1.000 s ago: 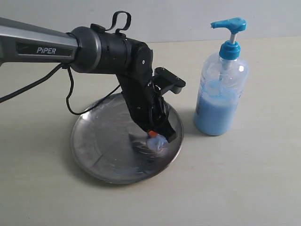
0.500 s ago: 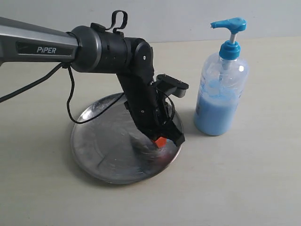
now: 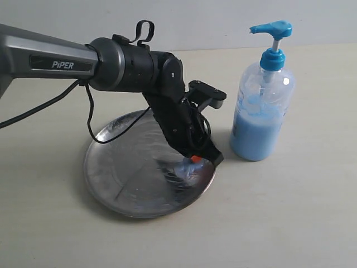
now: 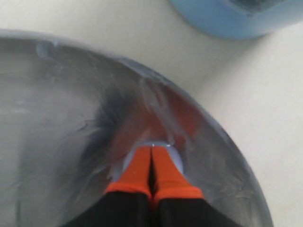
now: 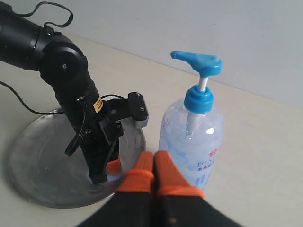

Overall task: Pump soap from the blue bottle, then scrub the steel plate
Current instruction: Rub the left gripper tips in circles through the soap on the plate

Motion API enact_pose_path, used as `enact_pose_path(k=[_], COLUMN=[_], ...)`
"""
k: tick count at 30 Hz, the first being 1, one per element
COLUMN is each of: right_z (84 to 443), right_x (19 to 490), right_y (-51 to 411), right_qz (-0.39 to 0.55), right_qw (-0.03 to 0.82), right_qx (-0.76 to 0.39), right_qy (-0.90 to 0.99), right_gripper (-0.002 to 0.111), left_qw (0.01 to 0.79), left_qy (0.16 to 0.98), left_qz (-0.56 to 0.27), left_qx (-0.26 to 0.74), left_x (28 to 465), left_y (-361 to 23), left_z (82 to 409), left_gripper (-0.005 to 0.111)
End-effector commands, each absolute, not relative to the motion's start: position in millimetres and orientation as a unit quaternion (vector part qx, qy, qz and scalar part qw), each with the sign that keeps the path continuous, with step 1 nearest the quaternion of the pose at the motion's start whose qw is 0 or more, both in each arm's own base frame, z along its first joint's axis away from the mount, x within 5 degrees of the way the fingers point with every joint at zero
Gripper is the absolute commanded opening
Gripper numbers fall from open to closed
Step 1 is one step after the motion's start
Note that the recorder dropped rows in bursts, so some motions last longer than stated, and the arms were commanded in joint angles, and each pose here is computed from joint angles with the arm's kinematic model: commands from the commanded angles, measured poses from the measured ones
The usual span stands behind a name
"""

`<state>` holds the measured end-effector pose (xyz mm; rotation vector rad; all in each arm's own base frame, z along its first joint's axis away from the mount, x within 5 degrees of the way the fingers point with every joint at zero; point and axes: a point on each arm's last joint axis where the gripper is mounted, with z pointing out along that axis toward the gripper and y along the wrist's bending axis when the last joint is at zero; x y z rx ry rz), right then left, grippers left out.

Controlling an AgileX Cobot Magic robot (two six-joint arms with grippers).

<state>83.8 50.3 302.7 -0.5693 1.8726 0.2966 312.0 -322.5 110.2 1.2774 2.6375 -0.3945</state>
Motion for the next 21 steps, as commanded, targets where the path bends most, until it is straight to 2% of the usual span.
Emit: enact_pose_path(k=[1,11,21], right_z=[303.1,303.1,303.1], right_x=[83.0,83.0,83.0], right_y=[49.7,49.7,49.7], right_qz=[0.126,0.126,0.126], right_qw=[0.555,0.555,0.555], right_qx=[-0.240,-0.240,-0.240], right_qy=[0.786,0.786,0.786], right_gripper=[0.000,0.000,0.000], left_qw=[0.081,0.002,-0.008], left_qy=[0.881,0.877,0.897], left_qz=[-0.091,-0.053,-0.134], left_qx=[0.457,0.477,0.421], left_x=[312.0,302.4,294.3], left_y=[-317.0,-304.3,-317.6], left_z=[109.4,107.2,110.0], left_gripper=[0.000,0.000,0.000])
